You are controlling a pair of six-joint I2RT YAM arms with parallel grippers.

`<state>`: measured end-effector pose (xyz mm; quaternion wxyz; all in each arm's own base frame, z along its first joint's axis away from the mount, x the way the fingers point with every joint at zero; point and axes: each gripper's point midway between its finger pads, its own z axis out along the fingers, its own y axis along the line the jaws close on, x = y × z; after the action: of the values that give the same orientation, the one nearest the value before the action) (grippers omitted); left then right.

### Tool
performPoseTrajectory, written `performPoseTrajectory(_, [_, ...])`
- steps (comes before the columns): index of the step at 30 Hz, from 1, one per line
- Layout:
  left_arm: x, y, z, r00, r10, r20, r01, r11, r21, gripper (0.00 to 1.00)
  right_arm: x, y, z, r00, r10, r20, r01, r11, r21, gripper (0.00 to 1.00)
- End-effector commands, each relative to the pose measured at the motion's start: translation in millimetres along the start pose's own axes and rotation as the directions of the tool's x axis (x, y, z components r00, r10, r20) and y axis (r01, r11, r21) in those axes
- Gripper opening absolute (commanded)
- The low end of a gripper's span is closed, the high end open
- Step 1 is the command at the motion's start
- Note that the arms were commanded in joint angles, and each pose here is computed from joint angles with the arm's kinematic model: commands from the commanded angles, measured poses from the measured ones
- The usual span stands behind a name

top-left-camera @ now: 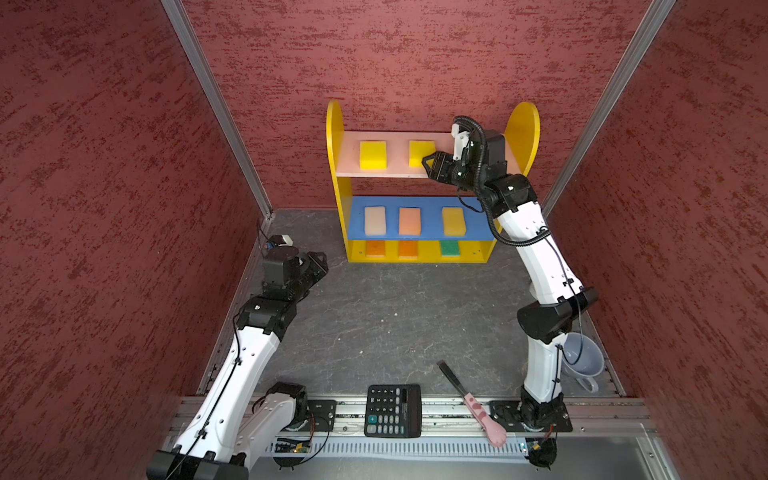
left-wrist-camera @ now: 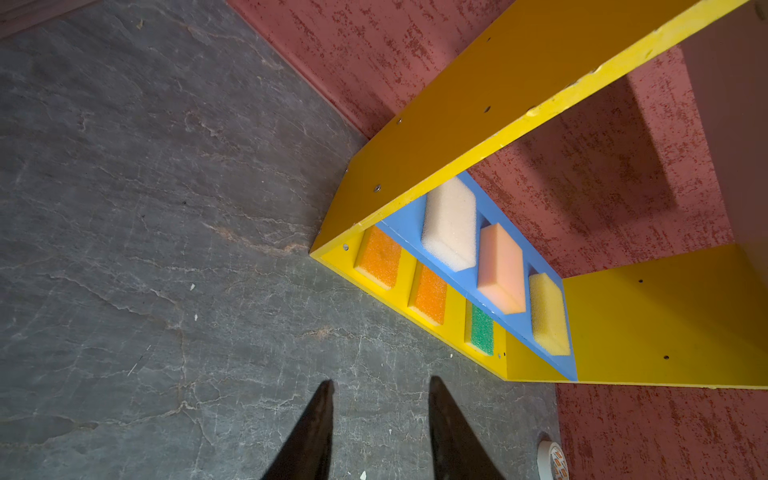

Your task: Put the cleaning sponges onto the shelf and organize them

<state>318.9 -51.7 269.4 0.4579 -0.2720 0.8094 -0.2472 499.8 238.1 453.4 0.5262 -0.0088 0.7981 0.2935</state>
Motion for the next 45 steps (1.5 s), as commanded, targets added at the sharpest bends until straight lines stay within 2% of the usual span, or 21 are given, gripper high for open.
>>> performPoseTrajectory(1, [-18, -14, -12, 0.997, 0.047, 0.055, -0.048, 0.999, 0.019, 0.45, -30, 8, -48, 0.995, -0.043, 0.092, 0.041, 0.999, 0.026, 0.62])
performPoseTrajectory(3, [-27, -19, -18, 0.995, 0.064, 0.083, -0.067, 0.997, 0.028, 0.54, -32, 9, -64, 0.993, -0.053, 0.109, 0.05, 0.998, 0.029, 0.66])
performPoseTrajectory(5, [-36, -23, -26, 0.99, 0.083, 0.117, -0.087, 0.996, 0.031, 0.68, -28, 6, -78, 0.991, -0.059, 0.123, 0.055, 0.998, 0.036, 0.78])
performPoseTrajectory(6, [-41, -24, -30, 0.986, 0.094, 0.138, -0.099, 0.995, 0.028, 0.77, -27, 5, -89, 0.988, -0.062, 0.144, 0.057, 0.998, 0.037, 0.96])
performPoseTrajectory(8, [-51, -25, -39, 0.977, 0.107, 0.183, -0.113, 0.993, 0.02, 1.0, -22, 1, -108, 0.98, -0.064, 0.188, 0.058, 0.998, 0.037, 0.99])
performPoseTrajectory(13, [-68, -14, -57, 0.951, 0.107, 0.29, -0.103, 0.994, -0.028, 0.99, 5, -36, -166, 0.935, -0.052, 0.352, 0.008, 0.992, 0.126, 0.99])
performPoseTrajectory(17, [-72, 0, -64, 0.926, 0.094, 0.366, -0.08, 0.995, -0.052, 0.99, 48, -81, -188, 0.92, -0.11, 0.376, 0.006, 0.964, 0.265, 0.99])
performPoseTrajectory(19, [-73, 8, -67, 0.908, 0.087, 0.41, -0.069, 0.996, -0.058, 1.0, 70, -116, -199, 0.915, -0.134, 0.38, -0.032, 0.915, 0.401, 0.99])
performPoseTrajectory(21, [-73, 15, -68, 0.893, 0.09, 0.442, -0.066, 0.995, -0.069, 0.99, 90, -151, -210, 0.912, -0.16, 0.378, -0.075, 0.84, 0.538, 0.99])
performPoseTrajectory(22, [-73, 19, -68, 0.884, 0.079, 0.46, -0.052, 0.996, -0.071, 0.99, 102, -167, -214, 0.913, -0.181, 0.364, -0.081, 0.796, 0.6, 0.99])
performPoseTrajectory(24, [-73, 28, -67, 0.864, 0.095, 0.494, -0.057, 0.994, -0.09, 0.99, 125, -188, -213, 0.923, -0.215, 0.319, -0.057, 0.743, 0.666, 0.99])
performPoseTrajectory(26, [-69, 36, -58, 0.843, 0.151, 0.517, -0.107, 0.988, -0.114, 0.99, 147, -201, -203, 0.933, -0.236, 0.27, -0.011, 0.732, 0.681, 0.99])
performPoseTrajectory(28, [-58, 41, -44, 0.824, 0.248, 0.51, -0.21, 0.969, -0.131, 0.99, 169, -213, -191, 0.937, -0.261, 0.232, 0.037, 0.734, 0.678, 0.99])
performPoseTrajectory(32, [-26, 49, -12, 0.787, 0.478, 0.391, -0.451, 0.877, -0.165, 1.0, 191, -235, -180, 0.934, -0.274, 0.228, 0.046, 0.727, 0.685, 0.99])
performPoseTrajectory(35, [-12, 62, 3, 0.789, 0.523, 0.322, -0.487, 0.852, -0.192, 0.99, 206, -247, -167, 0.947, -0.264, 0.185, 0.073, 0.734, 0.675, 0.99])
performPoseTrajectory(41, [6, 82, 31, 0.782, 0.539, 0.313, -0.502, 0.843, -0.195, 0.99, 228, -271, -153, 0.955, -0.268, 0.127, 0.104, 0.704, 0.703, 0.99])
performPoseTrajectory(43, [9, 88, 41, 0.774, 0.557, 0.3, -0.517, 0.83, -0.208, 0.99, 224, -272, -151, 0.951, -0.275, 0.145, 0.099, 0.71, 0.697, 0.99])
performPoseTrajectory(45, [14, 101, 54, 0.786, 0.565, 0.251, -0.513, 0.823, -0.243, 0.99, 220, -273, -151, 0.946, -0.28, 0.166, 0.09, 0.715, 0.693, 0.99])
